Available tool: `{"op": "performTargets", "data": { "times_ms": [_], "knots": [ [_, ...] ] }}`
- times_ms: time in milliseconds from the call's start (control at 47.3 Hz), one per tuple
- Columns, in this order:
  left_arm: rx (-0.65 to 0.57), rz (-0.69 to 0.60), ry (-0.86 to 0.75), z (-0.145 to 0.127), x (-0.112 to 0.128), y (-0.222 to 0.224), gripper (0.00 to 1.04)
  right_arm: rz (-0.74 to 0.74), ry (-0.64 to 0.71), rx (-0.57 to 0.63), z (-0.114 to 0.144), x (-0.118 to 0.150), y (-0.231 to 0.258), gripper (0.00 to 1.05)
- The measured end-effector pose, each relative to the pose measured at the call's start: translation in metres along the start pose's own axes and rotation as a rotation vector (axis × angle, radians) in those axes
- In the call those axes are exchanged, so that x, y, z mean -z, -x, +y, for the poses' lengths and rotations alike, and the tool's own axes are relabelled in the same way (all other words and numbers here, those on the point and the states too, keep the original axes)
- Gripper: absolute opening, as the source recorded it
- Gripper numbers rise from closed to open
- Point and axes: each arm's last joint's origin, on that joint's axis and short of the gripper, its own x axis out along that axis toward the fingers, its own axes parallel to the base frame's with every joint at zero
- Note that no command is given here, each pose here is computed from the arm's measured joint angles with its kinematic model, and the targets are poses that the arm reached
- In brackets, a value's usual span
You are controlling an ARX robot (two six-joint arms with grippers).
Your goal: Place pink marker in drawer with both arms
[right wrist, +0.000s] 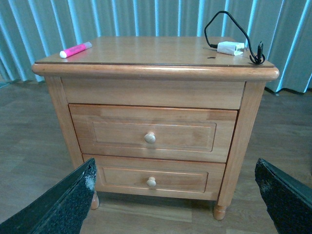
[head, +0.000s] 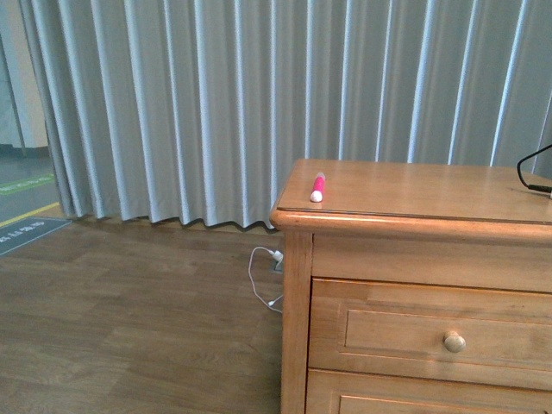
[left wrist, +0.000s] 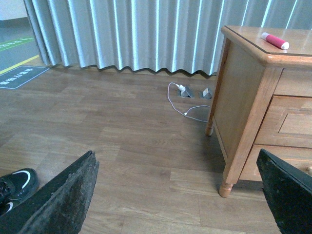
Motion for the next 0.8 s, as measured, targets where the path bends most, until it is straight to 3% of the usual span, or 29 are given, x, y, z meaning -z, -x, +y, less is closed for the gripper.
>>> {"op": "performTargets", "data": {
  "times_ms": [804],
  "knots": [
    [0.000, 0.000, 0.000, 0.0000, 0.0000, 0.0000, 0.98, 0.000, 0.000, 0.000, 0.0000, 0.0000, 0.0000, 0.96]
  ]
}}
